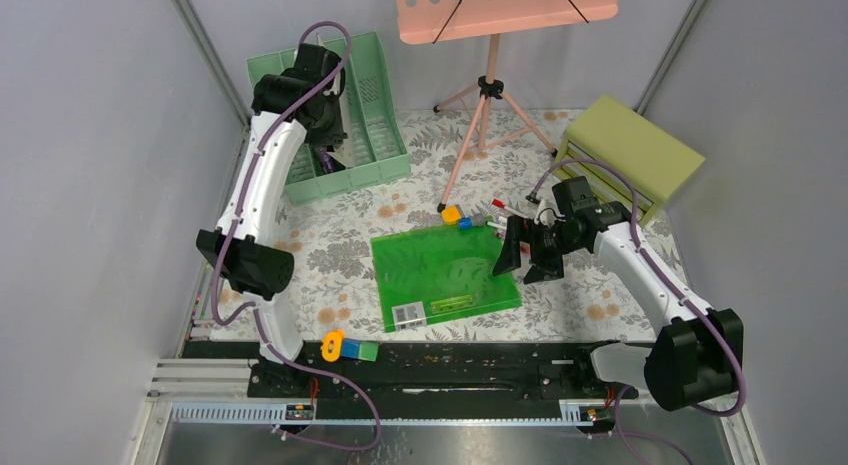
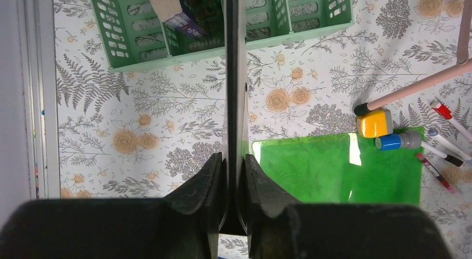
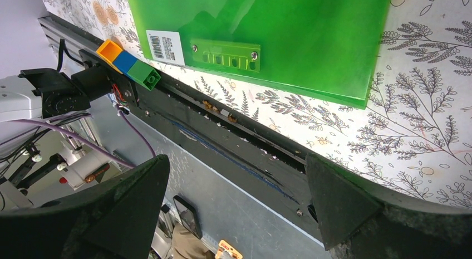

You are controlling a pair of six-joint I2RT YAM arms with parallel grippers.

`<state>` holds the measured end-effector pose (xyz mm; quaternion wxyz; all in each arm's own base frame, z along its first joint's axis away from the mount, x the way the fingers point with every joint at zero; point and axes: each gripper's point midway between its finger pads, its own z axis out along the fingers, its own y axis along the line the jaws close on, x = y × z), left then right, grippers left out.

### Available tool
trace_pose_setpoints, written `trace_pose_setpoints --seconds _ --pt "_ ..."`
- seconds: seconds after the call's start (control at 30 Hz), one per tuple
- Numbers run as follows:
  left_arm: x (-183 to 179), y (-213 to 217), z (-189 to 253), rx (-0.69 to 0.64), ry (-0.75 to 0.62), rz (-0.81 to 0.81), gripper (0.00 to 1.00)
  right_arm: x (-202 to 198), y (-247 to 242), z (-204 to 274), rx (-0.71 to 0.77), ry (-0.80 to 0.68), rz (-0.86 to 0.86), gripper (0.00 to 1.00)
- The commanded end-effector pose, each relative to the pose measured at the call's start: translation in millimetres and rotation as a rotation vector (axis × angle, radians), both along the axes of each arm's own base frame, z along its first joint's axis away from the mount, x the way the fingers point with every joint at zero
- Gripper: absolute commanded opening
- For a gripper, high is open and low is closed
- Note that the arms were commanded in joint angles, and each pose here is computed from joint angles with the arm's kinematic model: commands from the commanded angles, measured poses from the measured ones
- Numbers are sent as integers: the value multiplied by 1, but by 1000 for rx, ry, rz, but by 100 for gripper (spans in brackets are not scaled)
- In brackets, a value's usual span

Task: Organize the desk
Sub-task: Place the folder in the storage box.

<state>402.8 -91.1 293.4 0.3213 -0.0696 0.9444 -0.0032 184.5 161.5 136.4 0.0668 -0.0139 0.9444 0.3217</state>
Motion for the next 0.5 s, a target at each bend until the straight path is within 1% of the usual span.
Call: trace_pose_setpoints --seconds 0.0,0.37,0.4,0.47 --pt "19 2 24 8 -116 11 0 5 3 10 9 -16 12 99" --pt "44 5 10 18 -123 6 0 8 3 8 -3 4 3 99" --pt "47 6 9 16 -125 9 4 9 3 7 -4 5 2 100" --pt "52 7 6 7 -122 7 20 9 3 7 -4 7 3 100"
